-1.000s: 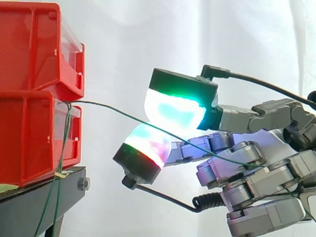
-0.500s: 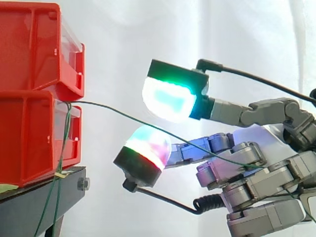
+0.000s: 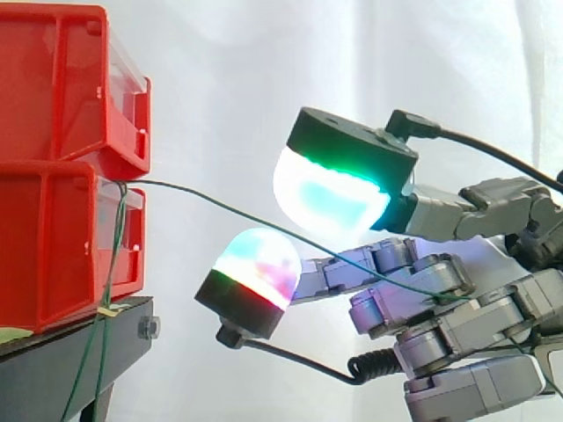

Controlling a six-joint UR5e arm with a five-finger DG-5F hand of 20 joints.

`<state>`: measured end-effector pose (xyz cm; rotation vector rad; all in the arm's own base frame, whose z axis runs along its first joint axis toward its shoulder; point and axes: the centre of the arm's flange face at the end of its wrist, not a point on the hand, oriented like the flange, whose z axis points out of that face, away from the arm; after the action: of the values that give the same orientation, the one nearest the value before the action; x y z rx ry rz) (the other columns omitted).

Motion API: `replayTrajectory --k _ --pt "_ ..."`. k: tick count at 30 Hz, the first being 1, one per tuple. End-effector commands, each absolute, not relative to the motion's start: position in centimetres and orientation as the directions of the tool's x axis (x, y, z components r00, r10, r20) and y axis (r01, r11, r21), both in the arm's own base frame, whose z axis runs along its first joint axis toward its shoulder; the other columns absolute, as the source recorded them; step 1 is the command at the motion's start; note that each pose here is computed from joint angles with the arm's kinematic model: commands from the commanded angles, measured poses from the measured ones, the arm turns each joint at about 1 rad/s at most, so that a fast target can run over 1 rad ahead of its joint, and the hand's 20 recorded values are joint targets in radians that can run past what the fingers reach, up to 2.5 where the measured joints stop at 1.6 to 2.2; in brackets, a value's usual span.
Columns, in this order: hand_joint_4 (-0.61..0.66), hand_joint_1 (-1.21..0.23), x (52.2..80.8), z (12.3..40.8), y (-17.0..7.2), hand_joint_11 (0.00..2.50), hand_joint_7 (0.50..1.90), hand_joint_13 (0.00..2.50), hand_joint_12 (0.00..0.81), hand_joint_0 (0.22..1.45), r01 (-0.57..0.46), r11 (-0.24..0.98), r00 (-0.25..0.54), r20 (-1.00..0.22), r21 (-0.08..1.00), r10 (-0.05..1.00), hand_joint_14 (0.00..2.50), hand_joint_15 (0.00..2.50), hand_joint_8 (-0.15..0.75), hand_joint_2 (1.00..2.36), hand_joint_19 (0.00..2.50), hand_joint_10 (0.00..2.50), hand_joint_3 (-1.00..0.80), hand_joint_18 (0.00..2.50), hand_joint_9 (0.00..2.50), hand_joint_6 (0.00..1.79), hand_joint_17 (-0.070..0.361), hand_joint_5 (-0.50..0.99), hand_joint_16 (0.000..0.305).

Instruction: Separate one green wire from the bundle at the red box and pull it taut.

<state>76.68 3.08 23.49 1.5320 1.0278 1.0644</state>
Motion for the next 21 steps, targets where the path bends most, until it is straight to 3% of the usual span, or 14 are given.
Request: replayTrajectory --k 1,7,10,17,21 --pt "-0.04 -0.99 76.68 23.48 3.09 2.07 0.94 1.99 0.275 0.57 0.108 -0.174 0.261 0.141 0.979 0.955 2.50 0.30 0.211 1.00 1.56 2.50 -0.50 2.41 1.35 0.87 0.081 -0.24 0.036" --pt "-0.16 -0.88 76.68 23.48 3.09 2.13 0.97 1.97 0.266 0.72 0.107 -0.175 0.261 0.142 0.979 0.955 2.50 0.27 0.179 1.00 1.58 2.50 -0.50 2.38 1.37 0.87 0.075 -0.22 0.033" --pt "-0.16 -0.87 76.68 23.48 3.09 2.12 1.03 1.98 0.266 0.72 0.107 -0.175 0.261 0.142 0.979 0.955 2.50 0.26 0.191 1.00 1.59 2.50 -0.50 2.38 1.39 0.86 0.075 -0.22 0.033" --pt "-0.05 -0.81 76.68 23.48 3.09 2.09 1.07 2.00 0.276 0.66 0.107 -0.175 0.261 0.142 0.979 0.955 2.50 0.27 0.209 1.00 1.61 2.50 -0.50 2.41 1.43 0.86 0.074 -0.22 0.033" --pt "-0.04 -0.67 76.65 23.41 3.08 2.09 1.03 2.00 0.272 0.62 0.109 -0.175 0.262 0.141 0.979 0.955 2.50 0.28 0.227 1.00 1.62 2.50 -0.50 2.42 1.46 0.85 0.077 -0.21 0.034"
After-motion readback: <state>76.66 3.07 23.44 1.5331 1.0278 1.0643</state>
